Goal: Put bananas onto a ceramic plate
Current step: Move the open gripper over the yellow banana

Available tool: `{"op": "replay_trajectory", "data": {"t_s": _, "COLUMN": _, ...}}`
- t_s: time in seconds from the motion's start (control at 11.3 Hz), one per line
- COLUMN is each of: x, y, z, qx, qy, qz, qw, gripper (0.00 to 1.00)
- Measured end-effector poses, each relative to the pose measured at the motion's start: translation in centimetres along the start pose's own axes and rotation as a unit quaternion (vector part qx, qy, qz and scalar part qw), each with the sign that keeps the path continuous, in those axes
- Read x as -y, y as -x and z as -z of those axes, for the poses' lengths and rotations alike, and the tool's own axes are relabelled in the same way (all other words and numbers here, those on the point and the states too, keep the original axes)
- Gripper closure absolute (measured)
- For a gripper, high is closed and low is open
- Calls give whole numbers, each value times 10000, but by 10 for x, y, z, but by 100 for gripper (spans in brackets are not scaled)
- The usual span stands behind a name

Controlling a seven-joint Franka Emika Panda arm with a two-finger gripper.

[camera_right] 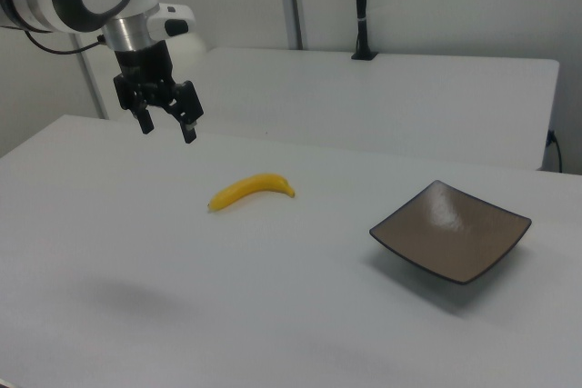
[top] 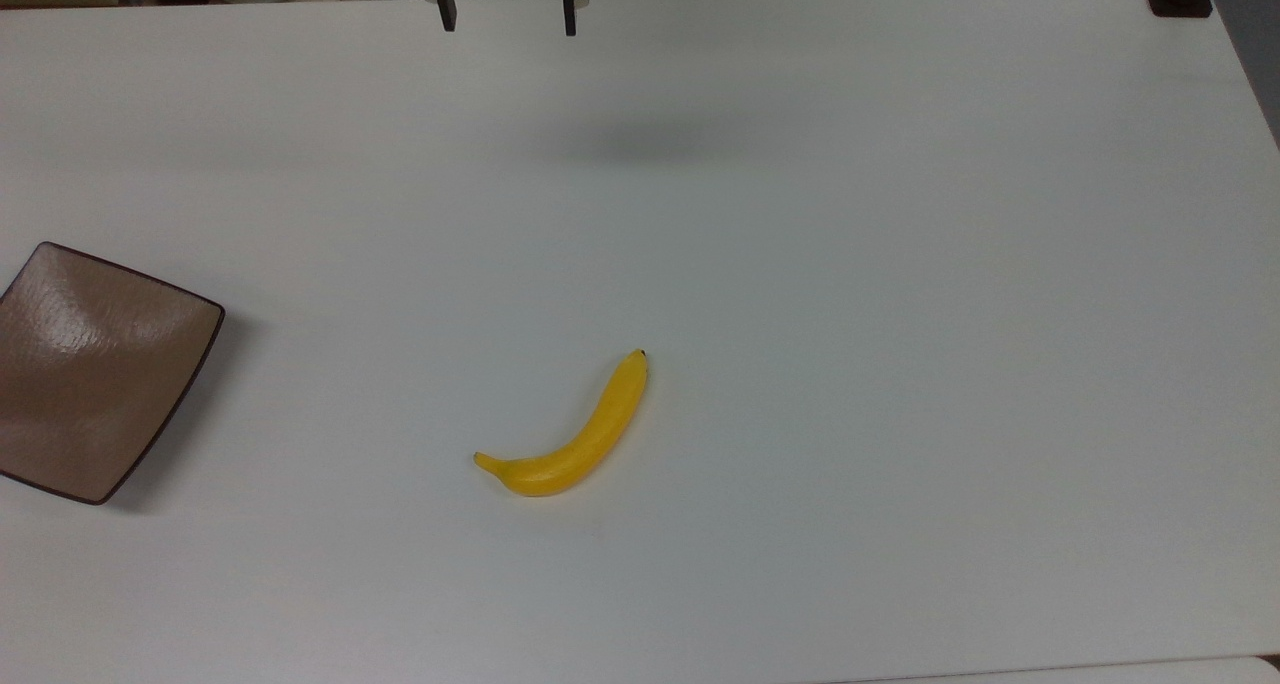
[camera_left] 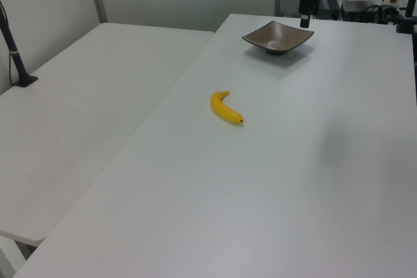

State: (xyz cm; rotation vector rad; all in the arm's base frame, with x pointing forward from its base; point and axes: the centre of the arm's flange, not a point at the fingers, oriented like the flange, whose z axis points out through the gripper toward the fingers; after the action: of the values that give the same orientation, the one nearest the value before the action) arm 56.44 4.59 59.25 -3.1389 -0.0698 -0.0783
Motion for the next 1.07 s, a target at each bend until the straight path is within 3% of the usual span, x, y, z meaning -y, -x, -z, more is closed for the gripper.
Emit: {"op": "replay_trajectory", "data": {"t_s": 1.07, "x": 3, "y": -1, "z": -15, "qx": 143, "qy": 23, "qz": 55, "qw": 9999, "gripper": 0}}
